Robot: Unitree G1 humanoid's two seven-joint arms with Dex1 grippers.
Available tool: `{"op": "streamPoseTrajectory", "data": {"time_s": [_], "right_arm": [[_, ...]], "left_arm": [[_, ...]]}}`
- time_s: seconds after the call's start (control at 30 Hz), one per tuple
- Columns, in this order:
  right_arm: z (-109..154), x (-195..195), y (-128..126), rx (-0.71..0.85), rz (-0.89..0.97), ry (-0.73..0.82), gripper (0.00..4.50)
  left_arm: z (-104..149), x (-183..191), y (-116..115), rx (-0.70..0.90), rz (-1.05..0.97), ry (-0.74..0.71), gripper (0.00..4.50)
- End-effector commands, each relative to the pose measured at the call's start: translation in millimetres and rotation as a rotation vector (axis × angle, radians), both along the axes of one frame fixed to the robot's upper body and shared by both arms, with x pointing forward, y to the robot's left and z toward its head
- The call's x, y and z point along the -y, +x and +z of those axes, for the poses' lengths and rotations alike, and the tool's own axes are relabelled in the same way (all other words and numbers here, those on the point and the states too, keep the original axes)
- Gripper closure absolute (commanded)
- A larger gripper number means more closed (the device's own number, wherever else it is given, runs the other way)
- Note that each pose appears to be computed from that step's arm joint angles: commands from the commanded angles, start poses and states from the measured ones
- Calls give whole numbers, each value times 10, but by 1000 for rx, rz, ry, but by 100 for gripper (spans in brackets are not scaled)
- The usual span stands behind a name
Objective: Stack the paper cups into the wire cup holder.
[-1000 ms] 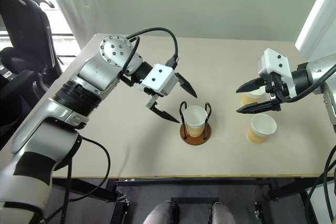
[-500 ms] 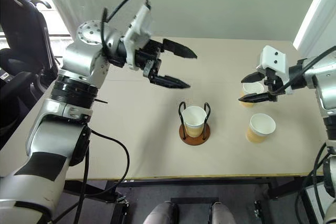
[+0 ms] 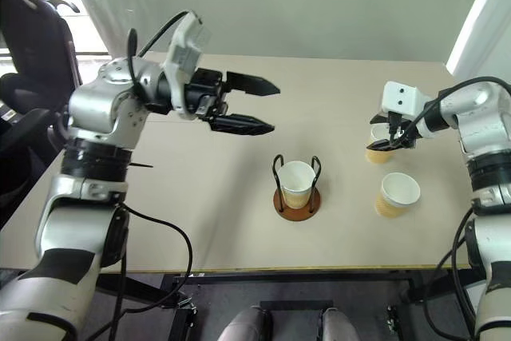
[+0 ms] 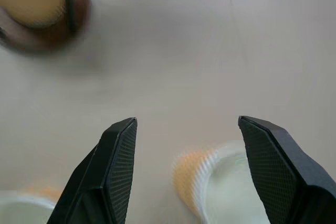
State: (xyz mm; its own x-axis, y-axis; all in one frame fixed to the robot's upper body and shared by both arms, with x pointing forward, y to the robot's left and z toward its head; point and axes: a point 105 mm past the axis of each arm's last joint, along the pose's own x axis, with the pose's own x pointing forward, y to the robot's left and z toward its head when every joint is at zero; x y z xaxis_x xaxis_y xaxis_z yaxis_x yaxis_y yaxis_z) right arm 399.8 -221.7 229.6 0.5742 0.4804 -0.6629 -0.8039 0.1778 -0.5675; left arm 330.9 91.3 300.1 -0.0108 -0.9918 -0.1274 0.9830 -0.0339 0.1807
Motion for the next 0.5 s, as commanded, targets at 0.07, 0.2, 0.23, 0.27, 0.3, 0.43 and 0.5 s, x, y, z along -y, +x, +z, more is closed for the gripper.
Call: {"op": "streamPoseTrajectory", "data": {"time_s": [0.07, 0.2, 0.23, 0.27, 0.3, 0.43, 0.5], "right_arm": [[-30, 173, 94, 54, -40, -123, 137], [-100, 207, 157, 70, -49, -177, 137], [-110, 203, 172, 74, -51, -182, 137], [-118, 203, 184, 79, -53, -192, 137], [-126, 203, 195, 84, -53, -201, 137], [-139, 168, 226, 91, -48, -208, 137], [-141, 149, 235, 93, -42, -210, 137]], "left_arm": [[134, -84, -148, -23, -18, -43, 3], [107, -93, -136, -4, 20, -48, 3], [100, -99, -132, 1, 26, -50, 3], [95, -108, -126, 11, 33, -52, 3], [88, -121, -115, 23, 45, -56, 3], [53, -198, -75, 55, 82, -65, 3], [49, -238, -64, 71, 93, -75, 3]]}}
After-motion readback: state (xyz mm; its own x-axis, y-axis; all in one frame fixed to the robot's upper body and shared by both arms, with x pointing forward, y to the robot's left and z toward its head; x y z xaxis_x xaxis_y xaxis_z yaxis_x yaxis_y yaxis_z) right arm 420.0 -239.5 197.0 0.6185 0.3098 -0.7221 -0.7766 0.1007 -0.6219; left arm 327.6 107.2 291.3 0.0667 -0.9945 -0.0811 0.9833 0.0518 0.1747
